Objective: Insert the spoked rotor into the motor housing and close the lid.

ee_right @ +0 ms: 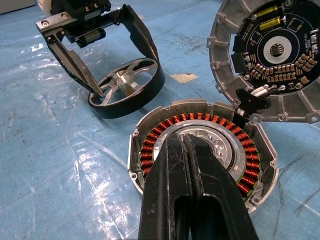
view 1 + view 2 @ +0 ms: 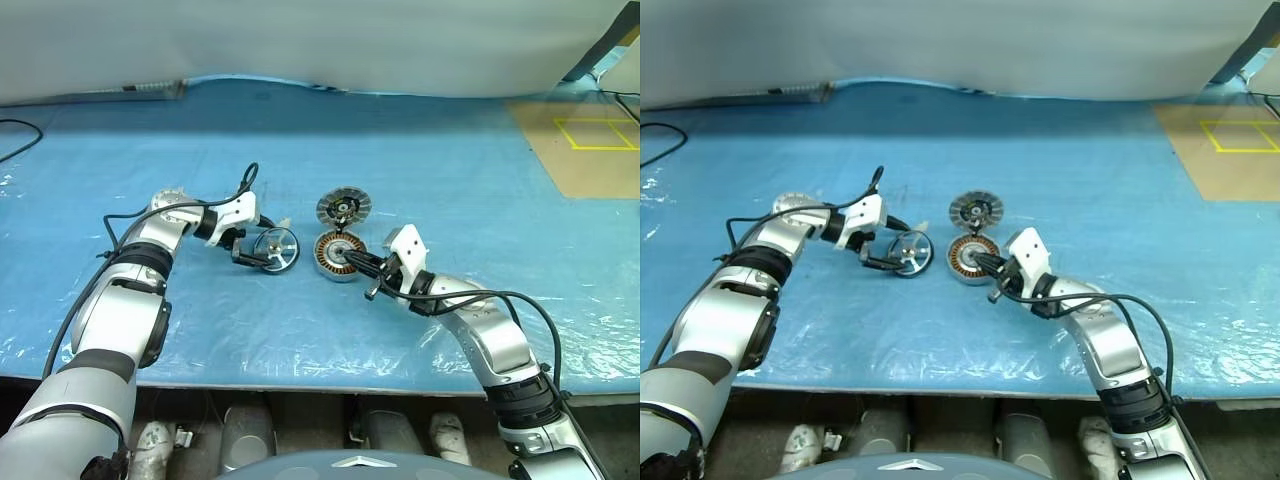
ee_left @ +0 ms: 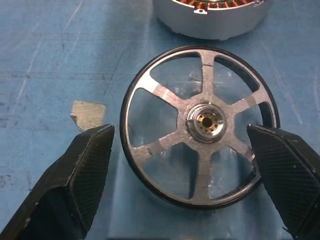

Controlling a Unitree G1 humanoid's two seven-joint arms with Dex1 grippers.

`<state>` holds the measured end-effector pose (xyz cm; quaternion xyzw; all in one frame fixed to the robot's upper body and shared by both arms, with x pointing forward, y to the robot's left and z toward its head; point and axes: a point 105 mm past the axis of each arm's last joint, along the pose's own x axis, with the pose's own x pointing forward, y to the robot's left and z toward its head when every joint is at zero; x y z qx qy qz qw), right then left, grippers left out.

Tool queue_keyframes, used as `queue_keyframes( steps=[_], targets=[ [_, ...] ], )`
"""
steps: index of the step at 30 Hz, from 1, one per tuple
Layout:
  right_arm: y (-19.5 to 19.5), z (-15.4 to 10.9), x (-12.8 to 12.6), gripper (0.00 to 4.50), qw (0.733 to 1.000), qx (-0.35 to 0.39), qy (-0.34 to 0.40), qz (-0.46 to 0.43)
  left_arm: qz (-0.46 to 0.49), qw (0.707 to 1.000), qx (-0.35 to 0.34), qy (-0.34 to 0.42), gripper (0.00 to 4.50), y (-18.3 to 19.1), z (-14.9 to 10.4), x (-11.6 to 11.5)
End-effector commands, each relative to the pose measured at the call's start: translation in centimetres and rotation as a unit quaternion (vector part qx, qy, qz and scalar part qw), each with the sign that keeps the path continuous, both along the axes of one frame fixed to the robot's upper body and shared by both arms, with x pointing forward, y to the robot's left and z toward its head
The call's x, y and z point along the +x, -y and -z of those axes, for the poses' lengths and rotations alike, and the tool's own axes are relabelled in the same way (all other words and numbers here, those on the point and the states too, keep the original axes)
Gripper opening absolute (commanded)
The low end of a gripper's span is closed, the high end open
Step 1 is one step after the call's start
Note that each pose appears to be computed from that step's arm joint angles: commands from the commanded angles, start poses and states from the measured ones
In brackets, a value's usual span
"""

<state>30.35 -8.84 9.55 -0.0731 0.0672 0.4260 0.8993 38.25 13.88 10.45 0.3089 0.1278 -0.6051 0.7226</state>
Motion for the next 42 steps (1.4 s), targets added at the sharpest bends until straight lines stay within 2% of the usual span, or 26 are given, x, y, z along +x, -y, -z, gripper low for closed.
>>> queue_keyframes(
  steps=[1, 10, 21, 31, 34, 36, 42],
  targets=[
    [-0.1, -0.8, 0.0, 0.01, 1.000, 0.000, 0.015, -0.007, -0.005, 0.999, -0.013, 0.047, 4.50, 0.0, -1.8, 0.7],
    [-0.2, -0.7, 0.0, 0.01, 1.000, -0.003, 0.009, -0.013, 0.016, 0.998, -0.028, 0.056, 4.50, 0.2, -2.5, 0.2],
    [-0.2, -0.6, 0.2, 0.01, 1.000, -0.006, 0.009, -0.011, 0.041, 0.999, 0.012, 0.022, 4.50, 0.2, -1.3, -0.4],
    [0.1, -0.4, 0.3, 0.01, 1.000, -0.011, 0.008, -0.003, 0.047, 0.999, 0.011, 0.015, 4.50, 0.7, -1.2, -0.4],
    [0.1, -0.4, 0.3, 0.00, 1.000, -0.013, 0.008, -0.003, 0.045, 0.999, 0.011, 0.020, 3.93, 0.7, -1.2, -0.3],
    [0.1, -0.3, 0.3, 0.00, 1.000, -0.014, 0.008, -0.004, 0.037, 0.999, 0.011, 0.029, 3.29, 0.6, -1.3, -0.1],
    [0.1, -0.2, 0.3, 0.00, 1.000, -0.016, 0.006, -0.007, 0.028, 0.999, 0.007, 0.030, 3.29, 0.4, -1.4, 0.0]
  ],
)
